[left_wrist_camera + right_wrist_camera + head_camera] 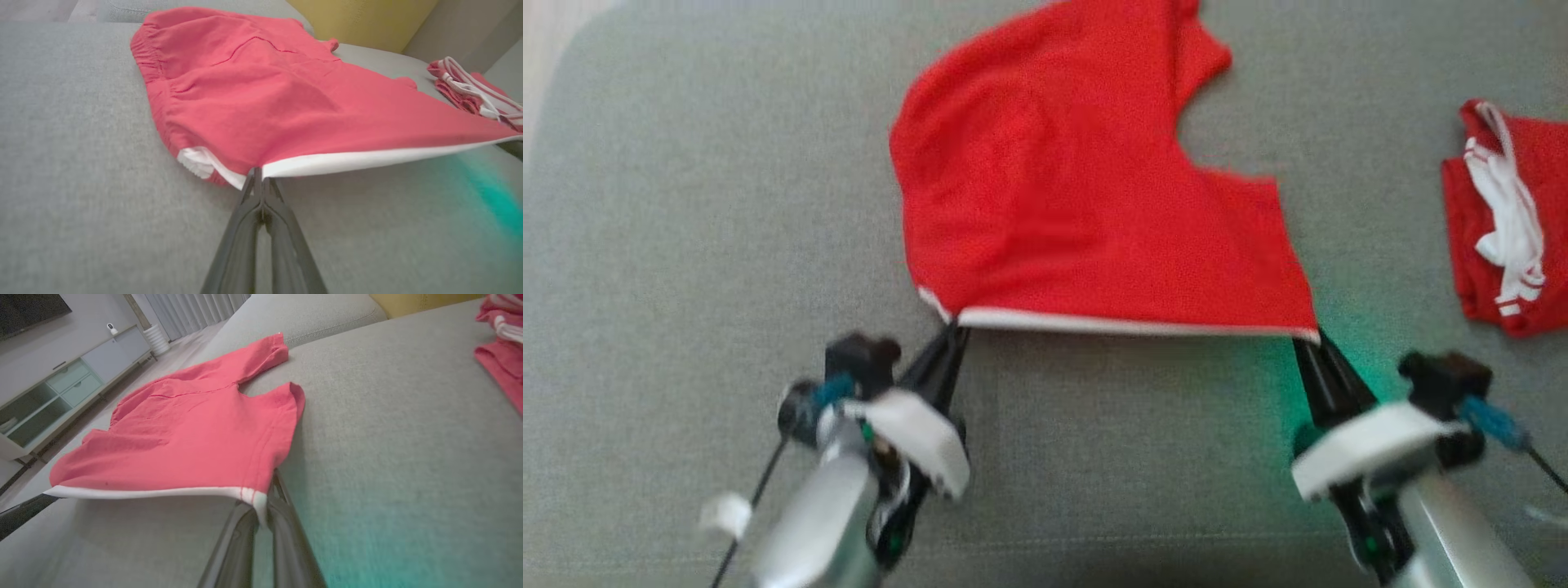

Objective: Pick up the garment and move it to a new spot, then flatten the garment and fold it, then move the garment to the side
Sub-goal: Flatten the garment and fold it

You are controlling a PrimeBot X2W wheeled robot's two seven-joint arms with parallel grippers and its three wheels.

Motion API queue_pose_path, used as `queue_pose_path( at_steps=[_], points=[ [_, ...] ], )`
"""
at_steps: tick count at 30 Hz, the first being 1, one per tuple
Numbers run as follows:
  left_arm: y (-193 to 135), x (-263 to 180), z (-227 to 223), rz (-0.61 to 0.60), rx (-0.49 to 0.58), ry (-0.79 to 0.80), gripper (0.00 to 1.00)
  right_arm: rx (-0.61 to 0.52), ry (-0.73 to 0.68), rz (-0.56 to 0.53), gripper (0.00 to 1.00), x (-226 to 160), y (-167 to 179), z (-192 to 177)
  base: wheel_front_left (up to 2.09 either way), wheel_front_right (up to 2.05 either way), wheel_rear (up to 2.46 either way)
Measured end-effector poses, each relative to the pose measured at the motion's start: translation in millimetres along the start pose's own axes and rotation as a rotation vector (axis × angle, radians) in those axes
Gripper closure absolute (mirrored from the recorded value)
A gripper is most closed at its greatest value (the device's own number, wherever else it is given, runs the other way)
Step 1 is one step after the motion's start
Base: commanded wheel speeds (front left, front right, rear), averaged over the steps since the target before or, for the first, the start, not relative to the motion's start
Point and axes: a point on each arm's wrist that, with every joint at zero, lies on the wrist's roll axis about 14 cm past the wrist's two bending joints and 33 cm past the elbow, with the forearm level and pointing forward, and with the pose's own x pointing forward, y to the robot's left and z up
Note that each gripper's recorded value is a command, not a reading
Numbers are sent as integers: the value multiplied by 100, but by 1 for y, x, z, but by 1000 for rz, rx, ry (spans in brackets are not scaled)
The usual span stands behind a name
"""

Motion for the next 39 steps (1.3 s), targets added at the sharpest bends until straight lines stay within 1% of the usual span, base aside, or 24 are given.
queue_pose_path(
  at_steps=[6, 11, 14, 18, 20, 23, 24, 29, 33, 39],
  points=[
    [-25, -47, 3, -8, -3, -4, 100, -16, 55, -48, 100, -58, 2, 1, 0, 0, 0],
    [-42, -86, 4, -5, -38, 43, 100, -17, 99, -91, 100, -98, 6, 5, 0, 0, 0],
    [-47, -97, 10, -6, -43, 58, 100, -25, 105, -105, 100, -107, 7, 13, 0, 0, 0],
    [-47, -97, 17, -17, -48, 79, 100, -48, 103, -107, 100, -105, 7, 23, 0, 0, 0],
    [-45, -93, 17, -27, -50, 100, 100, -55, 99, -104, 100, -98, 6, 28, 0, 0, 0],
    [-39, -75, 30, -59, -30, 94, 100, -83, 66, -91, 100, -75, 2, 48, 0, 0, 0],
    [-39, -75, 30, -59, -30, 94, 100, -83, 66, -91, 100, -75, 2, 48, 0, 0, 0],
    [-22, -32, 55, -105, 30, 90, 100, -143, 31, -54, 100, -20, -6, 80, 0, 0, 0],
    [-1, -1, 59, -110, 54, 122, 100, -166, 48, -15, 100, 27, -8, 90, 0, 0, 0],
    [22, 38, 51, -103, -6, 193, 100, -178, 102, 25, 100, 91, -10, 88, 0, 0, 0]
  ],
)
